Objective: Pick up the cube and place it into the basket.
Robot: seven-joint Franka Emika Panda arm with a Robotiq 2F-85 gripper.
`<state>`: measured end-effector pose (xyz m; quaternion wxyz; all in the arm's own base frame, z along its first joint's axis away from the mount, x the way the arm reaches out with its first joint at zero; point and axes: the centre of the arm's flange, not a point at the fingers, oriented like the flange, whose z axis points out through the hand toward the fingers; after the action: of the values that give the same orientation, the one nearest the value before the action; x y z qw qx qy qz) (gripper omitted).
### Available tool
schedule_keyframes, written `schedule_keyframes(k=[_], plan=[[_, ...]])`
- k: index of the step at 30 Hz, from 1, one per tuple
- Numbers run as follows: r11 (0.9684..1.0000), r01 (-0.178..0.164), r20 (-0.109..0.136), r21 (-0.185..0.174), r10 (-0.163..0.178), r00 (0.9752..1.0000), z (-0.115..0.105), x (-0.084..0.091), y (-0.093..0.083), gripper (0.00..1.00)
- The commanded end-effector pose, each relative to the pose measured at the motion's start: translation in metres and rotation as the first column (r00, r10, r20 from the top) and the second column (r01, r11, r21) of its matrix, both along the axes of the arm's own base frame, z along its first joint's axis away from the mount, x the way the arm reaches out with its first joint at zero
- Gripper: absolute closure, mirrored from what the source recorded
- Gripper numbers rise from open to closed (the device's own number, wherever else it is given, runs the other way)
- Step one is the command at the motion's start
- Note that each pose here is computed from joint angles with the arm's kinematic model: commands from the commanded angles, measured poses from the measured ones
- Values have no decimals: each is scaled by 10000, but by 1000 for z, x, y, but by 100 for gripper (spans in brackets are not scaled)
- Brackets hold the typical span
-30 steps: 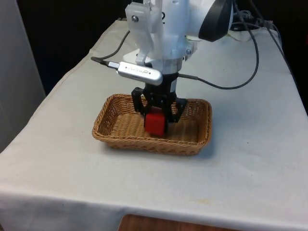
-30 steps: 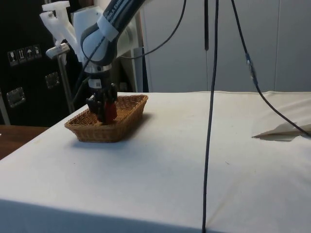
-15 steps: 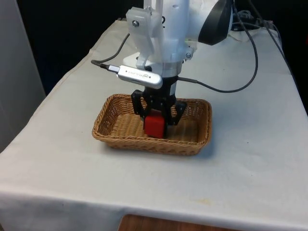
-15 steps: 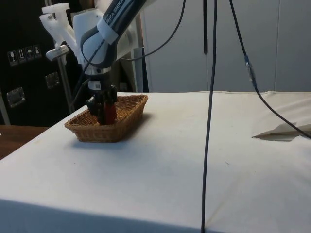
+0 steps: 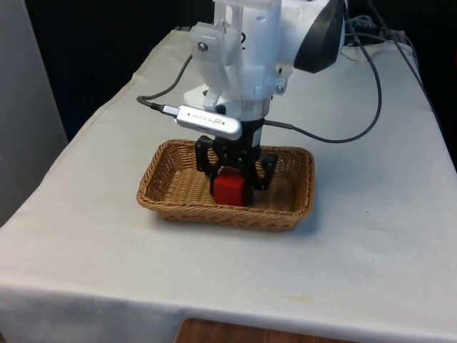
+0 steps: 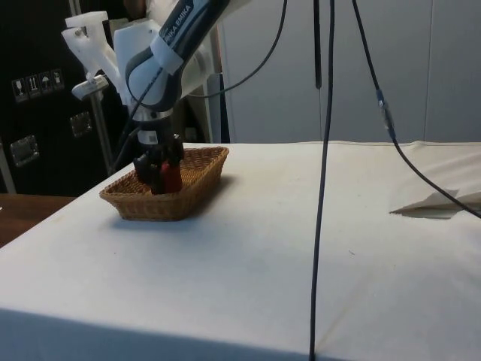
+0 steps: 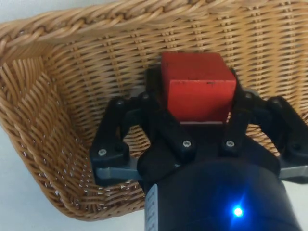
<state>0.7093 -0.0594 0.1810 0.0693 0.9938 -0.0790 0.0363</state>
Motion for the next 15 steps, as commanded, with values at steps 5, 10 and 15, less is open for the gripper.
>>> schedule_keyframes(k=[5, 10, 15], plan=[[10000, 16, 20, 85, -16, 10000, -3, 2, 0, 19], [10000, 3, 30, 84, -3, 10000, -4, 3, 1, 0], [10000, 5, 20, 87, -5, 10000, -4, 3, 1, 0]])
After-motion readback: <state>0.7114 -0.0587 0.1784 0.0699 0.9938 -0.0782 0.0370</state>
